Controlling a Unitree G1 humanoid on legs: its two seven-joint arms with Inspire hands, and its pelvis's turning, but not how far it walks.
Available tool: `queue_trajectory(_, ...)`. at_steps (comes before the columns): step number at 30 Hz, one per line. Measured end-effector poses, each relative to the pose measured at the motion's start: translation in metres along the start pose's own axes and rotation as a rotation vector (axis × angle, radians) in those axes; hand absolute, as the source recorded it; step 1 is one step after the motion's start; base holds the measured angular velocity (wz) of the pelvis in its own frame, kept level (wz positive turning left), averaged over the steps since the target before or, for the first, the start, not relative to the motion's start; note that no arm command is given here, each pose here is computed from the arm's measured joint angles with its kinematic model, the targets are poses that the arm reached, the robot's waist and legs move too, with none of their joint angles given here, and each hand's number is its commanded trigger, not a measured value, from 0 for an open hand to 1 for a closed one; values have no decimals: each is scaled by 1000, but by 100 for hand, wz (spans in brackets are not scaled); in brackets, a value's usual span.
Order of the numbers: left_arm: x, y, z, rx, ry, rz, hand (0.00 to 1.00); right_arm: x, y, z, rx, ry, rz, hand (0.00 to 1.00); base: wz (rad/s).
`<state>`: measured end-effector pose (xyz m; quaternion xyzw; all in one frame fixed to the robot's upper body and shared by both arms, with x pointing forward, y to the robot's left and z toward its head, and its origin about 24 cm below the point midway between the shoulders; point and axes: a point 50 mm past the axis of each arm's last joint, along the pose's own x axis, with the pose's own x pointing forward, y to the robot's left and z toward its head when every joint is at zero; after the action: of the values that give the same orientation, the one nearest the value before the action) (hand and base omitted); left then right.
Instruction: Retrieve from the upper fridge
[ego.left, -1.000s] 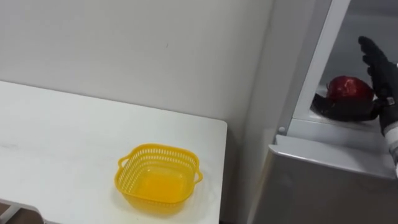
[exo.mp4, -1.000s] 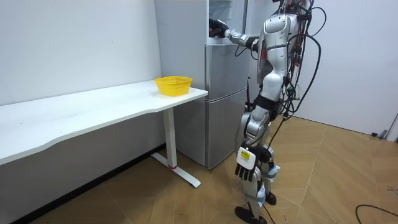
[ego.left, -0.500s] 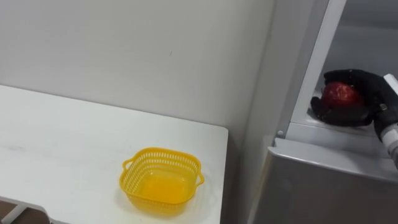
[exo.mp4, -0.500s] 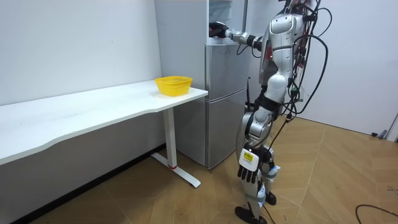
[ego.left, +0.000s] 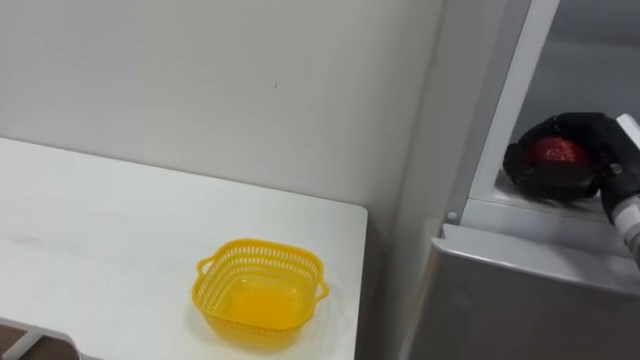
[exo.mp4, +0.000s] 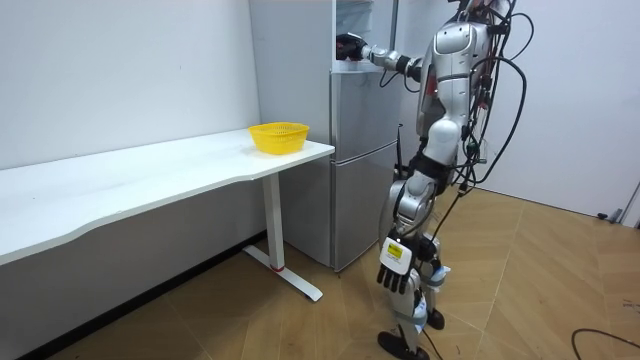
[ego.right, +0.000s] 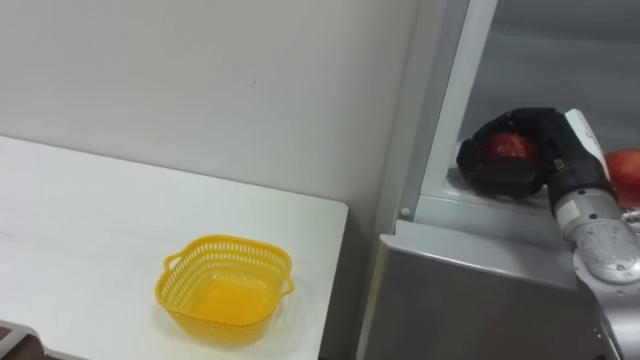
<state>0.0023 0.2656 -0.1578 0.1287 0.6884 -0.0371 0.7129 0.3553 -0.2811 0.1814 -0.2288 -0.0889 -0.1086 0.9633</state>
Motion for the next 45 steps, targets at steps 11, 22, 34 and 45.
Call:
queue_trajectory(11, 0, 1, -3, -2, 5, 29, 0, -10, 8, 20, 41, -100, -38, 100, 0)
queue_trajectory(22, 2, -7, -2, -6, -24, 37, 0, -36, 16, 67, 124, -343, -134, 100, -5)
queue_trajectory(34, 3, -17, -3, -8, -47, 18, 0, -77, 11, 125, 289, -686, -255, 100, -1)
queue_trajectory(45, 4, -18, 0, -2, -76, 7, 0, -119, 28, 154, 170, -959, -272, 100, 0)
